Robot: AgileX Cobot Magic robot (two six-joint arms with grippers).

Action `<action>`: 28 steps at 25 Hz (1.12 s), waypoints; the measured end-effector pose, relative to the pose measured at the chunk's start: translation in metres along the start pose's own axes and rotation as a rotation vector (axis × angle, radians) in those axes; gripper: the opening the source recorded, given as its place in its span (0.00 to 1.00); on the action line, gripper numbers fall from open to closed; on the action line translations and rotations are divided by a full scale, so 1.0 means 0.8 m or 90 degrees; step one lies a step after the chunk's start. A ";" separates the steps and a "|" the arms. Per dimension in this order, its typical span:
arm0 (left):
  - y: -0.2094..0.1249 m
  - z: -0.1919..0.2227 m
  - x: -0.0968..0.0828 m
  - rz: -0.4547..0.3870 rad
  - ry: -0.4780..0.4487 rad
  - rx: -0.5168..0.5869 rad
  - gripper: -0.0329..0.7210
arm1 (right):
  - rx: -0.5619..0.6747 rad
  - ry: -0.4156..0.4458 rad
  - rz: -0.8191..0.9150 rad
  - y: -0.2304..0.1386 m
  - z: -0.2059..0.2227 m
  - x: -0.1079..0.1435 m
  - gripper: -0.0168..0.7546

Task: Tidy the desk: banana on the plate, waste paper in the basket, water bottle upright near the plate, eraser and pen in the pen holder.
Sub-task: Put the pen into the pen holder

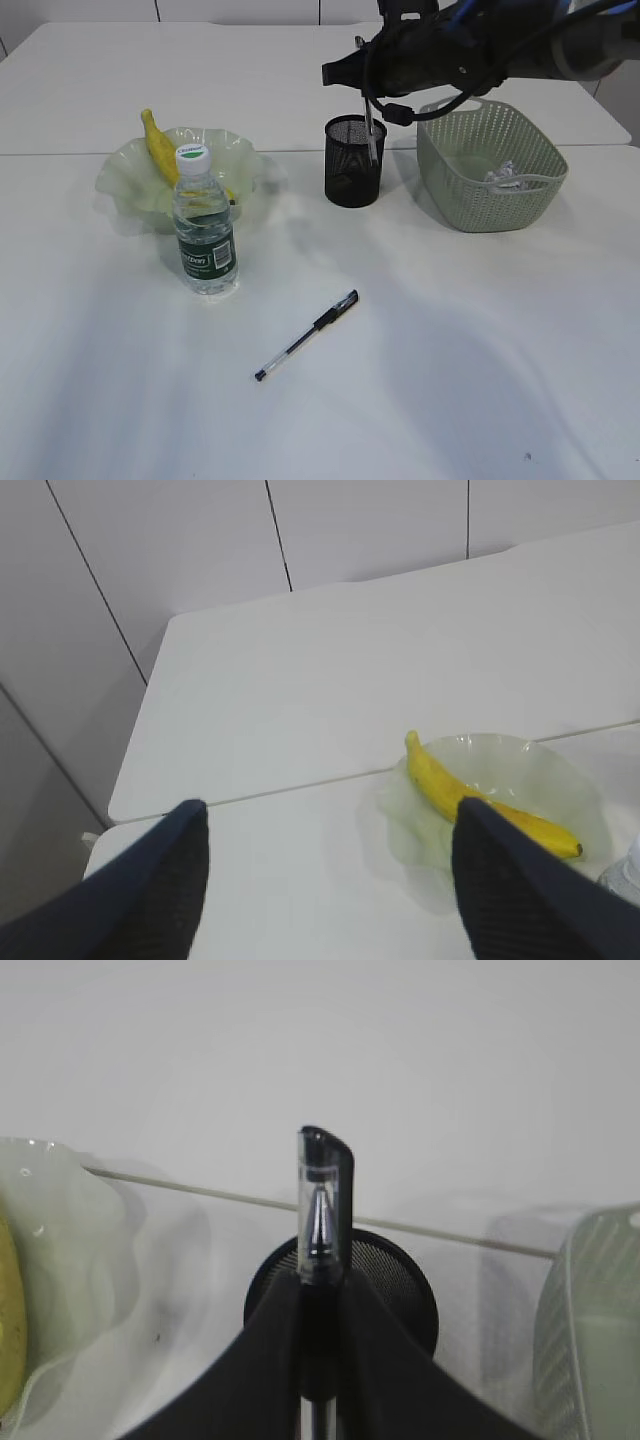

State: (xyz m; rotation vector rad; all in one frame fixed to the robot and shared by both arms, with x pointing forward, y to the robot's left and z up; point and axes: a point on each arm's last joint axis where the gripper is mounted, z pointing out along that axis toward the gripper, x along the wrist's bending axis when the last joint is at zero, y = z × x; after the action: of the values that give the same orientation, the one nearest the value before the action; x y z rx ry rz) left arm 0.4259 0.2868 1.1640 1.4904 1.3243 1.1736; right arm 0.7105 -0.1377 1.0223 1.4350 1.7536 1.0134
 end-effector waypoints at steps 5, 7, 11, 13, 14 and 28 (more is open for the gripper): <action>0.001 0.000 0.000 0.000 -0.002 -0.006 0.76 | -0.055 0.028 -0.020 0.010 0.001 -0.003 0.10; 0.001 0.000 0.000 0.000 -0.003 -0.008 0.76 | -0.070 0.033 -0.019 0.013 0.001 -0.008 0.10; 0.002 0.000 -0.001 0.000 -0.003 -0.009 0.76 | -0.119 0.056 -0.022 0.022 0.002 -0.018 0.10; 0.002 0.000 -0.001 0.000 -0.003 -0.009 0.76 | -0.154 0.081 -0.029 0.025 0.004 -0.020 0.10; 0.002 0.000 -0.001 0.000 -0.004 -0.010 0.76 | -0.165 0.090 -0.032 0.024 0.007 -0.020 0.10; 0.002 0.000 -0.001 0.000 -0.004 -0.010 0.76 | -0.252 0.169 -0.113 -0.008 0.050 -0.008 0.10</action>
State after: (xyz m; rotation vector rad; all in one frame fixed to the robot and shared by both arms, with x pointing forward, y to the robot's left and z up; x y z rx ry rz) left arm 0.4262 0.2861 1.1654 1.4811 1.3078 1.1766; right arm 0.7430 -0.1382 0.9967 0.9165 1.7001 1.4096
